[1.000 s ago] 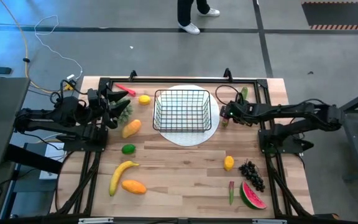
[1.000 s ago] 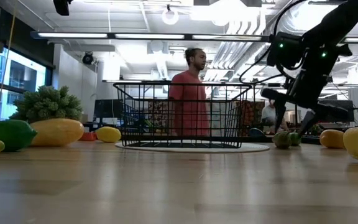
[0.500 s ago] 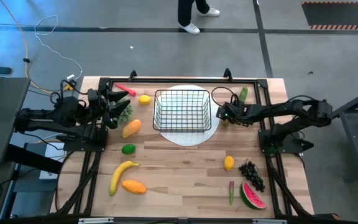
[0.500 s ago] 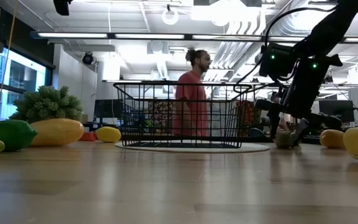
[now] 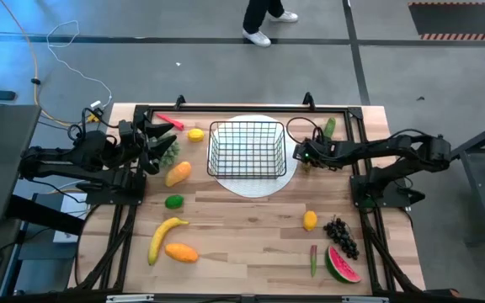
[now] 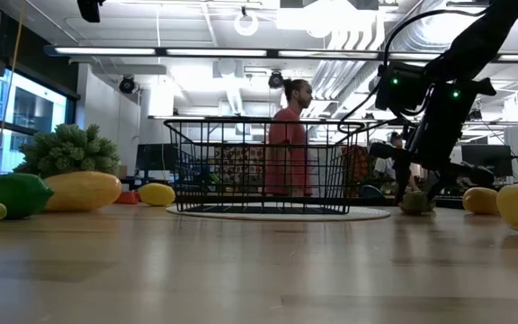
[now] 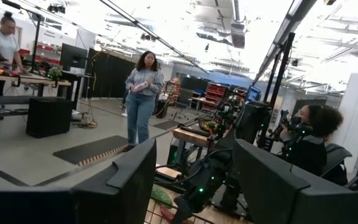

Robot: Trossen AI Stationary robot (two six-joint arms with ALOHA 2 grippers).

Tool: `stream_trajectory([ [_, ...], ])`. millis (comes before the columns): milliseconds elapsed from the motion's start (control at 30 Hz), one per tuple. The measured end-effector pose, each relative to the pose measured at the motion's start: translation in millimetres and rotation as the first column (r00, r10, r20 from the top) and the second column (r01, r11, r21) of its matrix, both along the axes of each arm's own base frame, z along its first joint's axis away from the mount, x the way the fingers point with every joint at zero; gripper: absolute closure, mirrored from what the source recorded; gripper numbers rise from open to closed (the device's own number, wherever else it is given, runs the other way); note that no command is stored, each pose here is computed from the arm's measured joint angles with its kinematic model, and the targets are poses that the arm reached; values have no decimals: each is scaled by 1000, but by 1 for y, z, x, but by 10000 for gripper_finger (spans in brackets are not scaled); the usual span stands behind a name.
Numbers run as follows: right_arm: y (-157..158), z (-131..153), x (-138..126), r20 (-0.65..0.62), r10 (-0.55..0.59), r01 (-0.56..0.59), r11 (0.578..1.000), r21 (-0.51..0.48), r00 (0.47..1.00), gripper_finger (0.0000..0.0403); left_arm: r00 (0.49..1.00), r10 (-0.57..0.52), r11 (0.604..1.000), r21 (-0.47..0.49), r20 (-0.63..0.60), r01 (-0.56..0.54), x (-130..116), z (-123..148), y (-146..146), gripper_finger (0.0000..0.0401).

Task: Build produce basket
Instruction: Put the red chili pepper into the wire basket

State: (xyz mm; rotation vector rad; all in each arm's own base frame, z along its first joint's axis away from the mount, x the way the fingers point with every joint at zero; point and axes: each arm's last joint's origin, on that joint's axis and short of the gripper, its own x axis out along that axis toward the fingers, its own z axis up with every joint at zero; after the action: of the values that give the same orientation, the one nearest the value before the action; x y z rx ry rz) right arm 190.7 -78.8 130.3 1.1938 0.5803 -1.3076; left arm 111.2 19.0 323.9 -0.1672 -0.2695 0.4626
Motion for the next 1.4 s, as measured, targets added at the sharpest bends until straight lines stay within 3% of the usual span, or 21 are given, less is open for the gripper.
stream_trajectory([
  [233,3,26,-10,62,51,-46,996,-79,997,274,1000,0,1000,0,0,0,0,0,0,199],
  [433,5,71,-24,169,139,-84,951,-296,976,274,1000,0,1000,0,-1,0,0,0,0,199],
  [533,5,109,-25,246,253,-116,878,-465,936,274,1000,13,1000,3,-12,-13,0,-1,0,199],
  [667,5,161,-20,321,431,-118,731,-672,844,274,999,39,999,-3,-18,-39,0,-2,1,199],
  [800,5,204,-14,315,553,-93,588,-804,772,274,999,39,999,-3,-18,-39,0,-2,1,199],
  [967,4,227,-7,238,597,-124,500,-857,766,274,999,39,999,-3,-18,-39,0,-2,1,199],
  [1033,5,233,-6,211,645,-155,462,-873,734,274,999,39,999,-7,-16,-39,0,-2,1,199],
  [1133,10,235,-3,155,760,-249,388,-887,631,274,1000,26,999,-21,-9,-26,0,-2,1,199],
  [1267,24,232,2,103,882,-360,291,-887,459,275,998,-68,998,-15,-19,68,4,-3,-1,199],
  [1400,43,229,6,79,935,-423,230,-877,345,275,991,-137,990,-46,-7,136,7,-4,-3,199],
])
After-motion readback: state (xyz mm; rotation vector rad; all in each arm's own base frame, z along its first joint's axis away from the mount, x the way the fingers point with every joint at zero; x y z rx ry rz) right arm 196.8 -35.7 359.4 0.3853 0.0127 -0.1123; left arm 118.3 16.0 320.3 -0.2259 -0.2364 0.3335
